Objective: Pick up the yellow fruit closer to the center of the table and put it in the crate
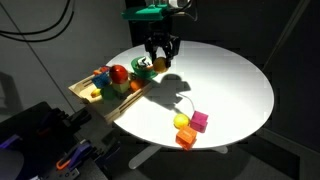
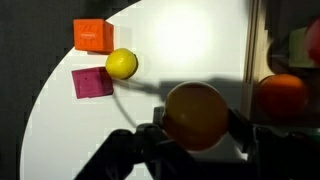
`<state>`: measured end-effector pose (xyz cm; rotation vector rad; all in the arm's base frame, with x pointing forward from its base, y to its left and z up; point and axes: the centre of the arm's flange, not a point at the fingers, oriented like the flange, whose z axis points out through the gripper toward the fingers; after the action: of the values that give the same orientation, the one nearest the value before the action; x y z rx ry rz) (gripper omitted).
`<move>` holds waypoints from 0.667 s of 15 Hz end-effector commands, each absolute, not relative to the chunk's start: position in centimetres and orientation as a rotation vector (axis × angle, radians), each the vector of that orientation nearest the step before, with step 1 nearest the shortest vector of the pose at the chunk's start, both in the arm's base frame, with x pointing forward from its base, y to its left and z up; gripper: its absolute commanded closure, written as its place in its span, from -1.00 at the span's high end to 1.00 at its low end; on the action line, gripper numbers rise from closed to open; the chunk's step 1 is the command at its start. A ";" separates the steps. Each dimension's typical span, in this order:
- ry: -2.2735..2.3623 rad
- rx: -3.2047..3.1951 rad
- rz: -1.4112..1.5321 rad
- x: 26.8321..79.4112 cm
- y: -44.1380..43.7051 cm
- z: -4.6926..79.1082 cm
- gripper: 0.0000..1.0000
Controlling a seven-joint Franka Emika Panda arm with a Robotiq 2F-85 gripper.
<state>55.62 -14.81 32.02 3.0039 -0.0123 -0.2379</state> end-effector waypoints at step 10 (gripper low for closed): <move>-0.285 3.036 -0.084 51.4 -8.2 33.0 -0.19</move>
<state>52.72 -9.24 32.23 3.0196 -0.1687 -0.1561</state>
